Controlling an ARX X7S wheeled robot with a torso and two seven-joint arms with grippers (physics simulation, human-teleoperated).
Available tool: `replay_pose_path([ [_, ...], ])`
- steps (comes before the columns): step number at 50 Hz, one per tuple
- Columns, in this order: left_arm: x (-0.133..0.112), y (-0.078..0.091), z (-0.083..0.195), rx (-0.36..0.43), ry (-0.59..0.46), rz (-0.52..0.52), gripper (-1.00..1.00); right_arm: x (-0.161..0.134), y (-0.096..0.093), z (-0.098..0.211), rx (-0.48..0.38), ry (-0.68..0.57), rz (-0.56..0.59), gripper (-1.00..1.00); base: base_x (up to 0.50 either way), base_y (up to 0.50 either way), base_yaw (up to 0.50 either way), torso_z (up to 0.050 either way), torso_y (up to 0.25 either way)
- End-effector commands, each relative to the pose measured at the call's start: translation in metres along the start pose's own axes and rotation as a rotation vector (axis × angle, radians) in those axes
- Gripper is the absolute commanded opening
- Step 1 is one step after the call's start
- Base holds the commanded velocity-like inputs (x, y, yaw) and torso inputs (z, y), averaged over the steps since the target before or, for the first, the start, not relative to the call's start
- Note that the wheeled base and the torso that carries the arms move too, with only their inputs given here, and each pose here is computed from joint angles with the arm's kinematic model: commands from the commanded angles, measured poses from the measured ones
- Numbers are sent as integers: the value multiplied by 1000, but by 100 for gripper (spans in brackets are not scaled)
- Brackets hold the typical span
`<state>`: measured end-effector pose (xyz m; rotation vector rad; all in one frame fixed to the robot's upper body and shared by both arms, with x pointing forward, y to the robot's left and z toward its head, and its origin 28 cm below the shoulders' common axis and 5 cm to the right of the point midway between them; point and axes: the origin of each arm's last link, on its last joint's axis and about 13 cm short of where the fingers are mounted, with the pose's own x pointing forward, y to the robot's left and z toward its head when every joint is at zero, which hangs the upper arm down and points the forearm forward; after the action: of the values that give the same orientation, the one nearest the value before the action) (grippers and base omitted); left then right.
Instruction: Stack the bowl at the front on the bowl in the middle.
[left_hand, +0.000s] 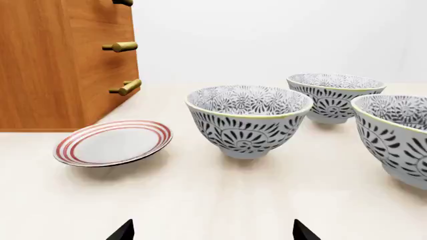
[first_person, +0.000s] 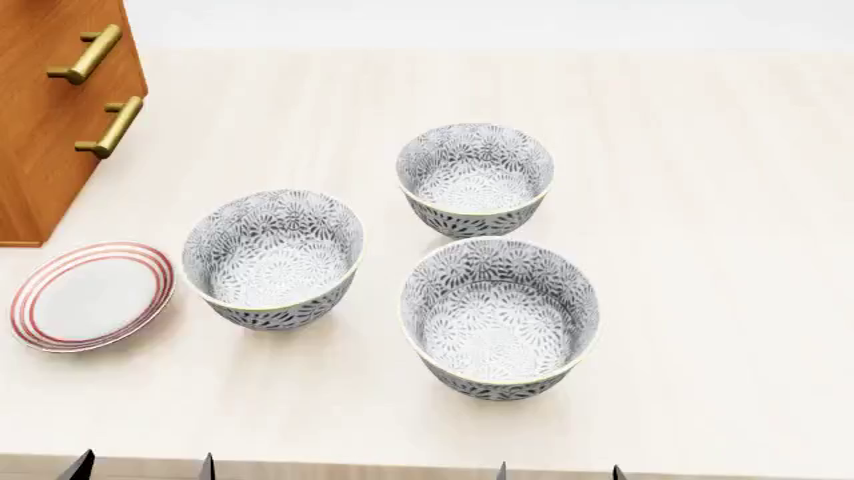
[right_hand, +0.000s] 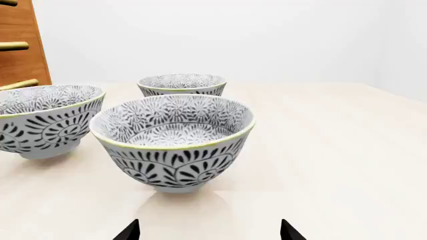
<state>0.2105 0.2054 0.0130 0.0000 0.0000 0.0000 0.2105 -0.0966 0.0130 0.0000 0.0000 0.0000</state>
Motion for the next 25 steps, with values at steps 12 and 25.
replay_pose_path([
  [12,0,0,-1,5,6,-2,100,-2,0,1,1,0,-6,100,0,0,0,0,0],
  [25,30,1,75,8,43,-52,100,19,-16,78,45,43,14,100,0,0,0,0,0],
])
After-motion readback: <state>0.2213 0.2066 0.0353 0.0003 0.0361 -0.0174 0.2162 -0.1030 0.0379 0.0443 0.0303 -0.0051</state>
